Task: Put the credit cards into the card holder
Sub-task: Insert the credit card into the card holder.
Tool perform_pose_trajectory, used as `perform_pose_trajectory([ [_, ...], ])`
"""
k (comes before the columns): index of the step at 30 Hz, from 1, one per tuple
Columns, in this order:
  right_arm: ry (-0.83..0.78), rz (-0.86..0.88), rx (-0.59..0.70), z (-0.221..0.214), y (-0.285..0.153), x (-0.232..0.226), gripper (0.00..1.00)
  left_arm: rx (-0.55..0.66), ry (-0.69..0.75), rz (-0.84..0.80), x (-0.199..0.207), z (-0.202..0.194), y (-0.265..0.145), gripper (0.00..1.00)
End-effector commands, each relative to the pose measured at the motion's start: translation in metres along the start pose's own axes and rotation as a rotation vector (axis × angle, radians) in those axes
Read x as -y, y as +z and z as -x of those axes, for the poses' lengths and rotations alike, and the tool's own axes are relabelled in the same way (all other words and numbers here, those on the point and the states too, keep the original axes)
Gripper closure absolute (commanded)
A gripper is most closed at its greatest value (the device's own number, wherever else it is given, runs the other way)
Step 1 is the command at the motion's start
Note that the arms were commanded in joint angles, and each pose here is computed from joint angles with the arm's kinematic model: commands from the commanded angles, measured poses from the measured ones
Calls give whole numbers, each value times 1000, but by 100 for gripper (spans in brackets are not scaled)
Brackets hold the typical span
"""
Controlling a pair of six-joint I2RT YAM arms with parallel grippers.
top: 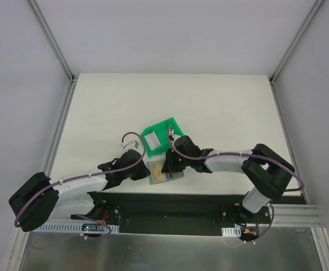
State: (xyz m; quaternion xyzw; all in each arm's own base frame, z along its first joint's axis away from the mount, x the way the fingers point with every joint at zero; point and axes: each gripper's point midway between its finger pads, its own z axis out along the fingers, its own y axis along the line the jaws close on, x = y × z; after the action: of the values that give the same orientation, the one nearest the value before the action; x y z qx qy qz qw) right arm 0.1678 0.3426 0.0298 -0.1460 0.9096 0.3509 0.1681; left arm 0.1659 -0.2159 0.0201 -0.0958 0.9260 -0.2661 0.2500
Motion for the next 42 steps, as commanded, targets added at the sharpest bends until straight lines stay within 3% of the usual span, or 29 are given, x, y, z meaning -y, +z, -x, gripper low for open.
perform_pose_trajectory([
  [1,-94,57,21,12,3,-22,78,20,13,-36,12,9,0,100],
  [9,-128,53,52,18,0,-22,80,27,18,-46,13,10,-2,100],
  [12,-141,-3,76,22,-12,-16,69,30,16,-48,12,10,-2,100],
  [16,-146,-126,135,31,-34,3,63,38,10,-50,11,11,-4,100],
  [21,-4,-258,161,25,-50,35,59,38,11,-51,10,10,-4,100],
  [26,135,-296,169,8,-54,56,50,38,11,-53,11,10,-5,100],
  [32,317,-290,184,-2,-56,66,49,34,17,-58,12,10,-5,100],
  [42,384,-240,261,15,-59,59,50,33,19,-59,13,10,-5,100],
])
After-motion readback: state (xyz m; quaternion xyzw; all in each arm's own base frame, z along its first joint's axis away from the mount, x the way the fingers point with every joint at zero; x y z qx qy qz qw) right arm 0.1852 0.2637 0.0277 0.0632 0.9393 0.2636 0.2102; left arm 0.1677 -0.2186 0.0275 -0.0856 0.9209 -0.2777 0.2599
